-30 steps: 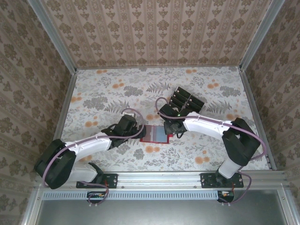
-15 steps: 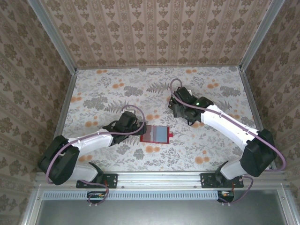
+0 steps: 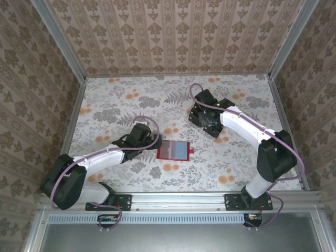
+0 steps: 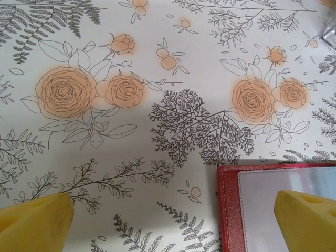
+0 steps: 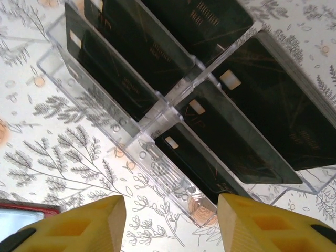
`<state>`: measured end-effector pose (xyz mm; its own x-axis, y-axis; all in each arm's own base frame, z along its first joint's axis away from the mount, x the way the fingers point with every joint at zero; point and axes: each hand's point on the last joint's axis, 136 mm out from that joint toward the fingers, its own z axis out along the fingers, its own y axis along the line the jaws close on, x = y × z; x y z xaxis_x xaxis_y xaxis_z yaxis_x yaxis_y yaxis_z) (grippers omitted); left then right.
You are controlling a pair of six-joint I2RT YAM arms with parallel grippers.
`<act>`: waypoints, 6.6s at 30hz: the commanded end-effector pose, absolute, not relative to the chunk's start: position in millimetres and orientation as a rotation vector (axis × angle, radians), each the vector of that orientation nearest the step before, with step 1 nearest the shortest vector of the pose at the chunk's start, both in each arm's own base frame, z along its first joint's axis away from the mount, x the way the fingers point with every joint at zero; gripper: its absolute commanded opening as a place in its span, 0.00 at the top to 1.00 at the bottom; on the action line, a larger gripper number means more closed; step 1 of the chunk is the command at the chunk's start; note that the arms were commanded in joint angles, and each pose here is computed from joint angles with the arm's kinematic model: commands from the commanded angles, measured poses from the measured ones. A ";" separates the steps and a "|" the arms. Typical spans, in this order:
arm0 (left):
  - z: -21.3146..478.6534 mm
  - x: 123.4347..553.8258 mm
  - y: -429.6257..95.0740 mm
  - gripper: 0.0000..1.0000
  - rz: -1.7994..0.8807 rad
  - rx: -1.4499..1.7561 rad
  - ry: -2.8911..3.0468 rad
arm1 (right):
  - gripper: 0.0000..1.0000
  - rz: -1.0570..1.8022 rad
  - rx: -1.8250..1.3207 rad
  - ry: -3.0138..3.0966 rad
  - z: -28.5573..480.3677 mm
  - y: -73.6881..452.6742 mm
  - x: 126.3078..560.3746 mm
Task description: Put the credit cards into the card holder
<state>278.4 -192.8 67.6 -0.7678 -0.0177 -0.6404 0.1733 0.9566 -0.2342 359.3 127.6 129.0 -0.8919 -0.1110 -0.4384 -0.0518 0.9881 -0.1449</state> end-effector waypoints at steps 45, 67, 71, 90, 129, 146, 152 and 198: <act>50.9 279.4 -192.9 0.00 -0.422 0.079 2.450 | 0.73 -0.495 -0.353 2.777 69.4 113.2 344.2; 48.9 276.4 -192.0 0.00 -0.432 0.071 2.455 | 0.79 -0.452 -0.396 2.808 62.6 117.1 337.1; 49.5 276.8 -191.9 0.00 -0.432 0.070 2.452 | 0.79 -0.455 -0.402 2.817 58.0 117.3 336.7; 54.5 275.3 -190.1 0.00 -0.424 0.083 2.447 | 1.00 -0.263 -0.537 2.745 93.3 144.9 337.8; 51.7 270.2 -183.9 0.00 -0.354 0.093 2.469 | 1.00 0.627 0.291 2.550 105.9 282.4 271.0; 54.8 267.4 -183.5 0.00 -0.352 0.100 2.464 | 1.00 0.520 0.180 2.704 54.8 286.1 259.7; 57.5 265.6 -182.8 0.00 -0.359 0.103 2.459 | 1.00 0.436 0.097 2.744 46.9 271.1 257.1; 9.7 226.6 -198.9 0.00 -0.010 0.539 2.622 | 1.00 0.487 0.107 2.776 36.3 249.1 266.6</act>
<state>233.7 -225.7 20.9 -0.7893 0.3421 -0.5099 0.4112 0.9112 -0.0251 272.2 258.7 46.2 -0.9422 0.1007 -0.3194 -0.0253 0.9297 0.3675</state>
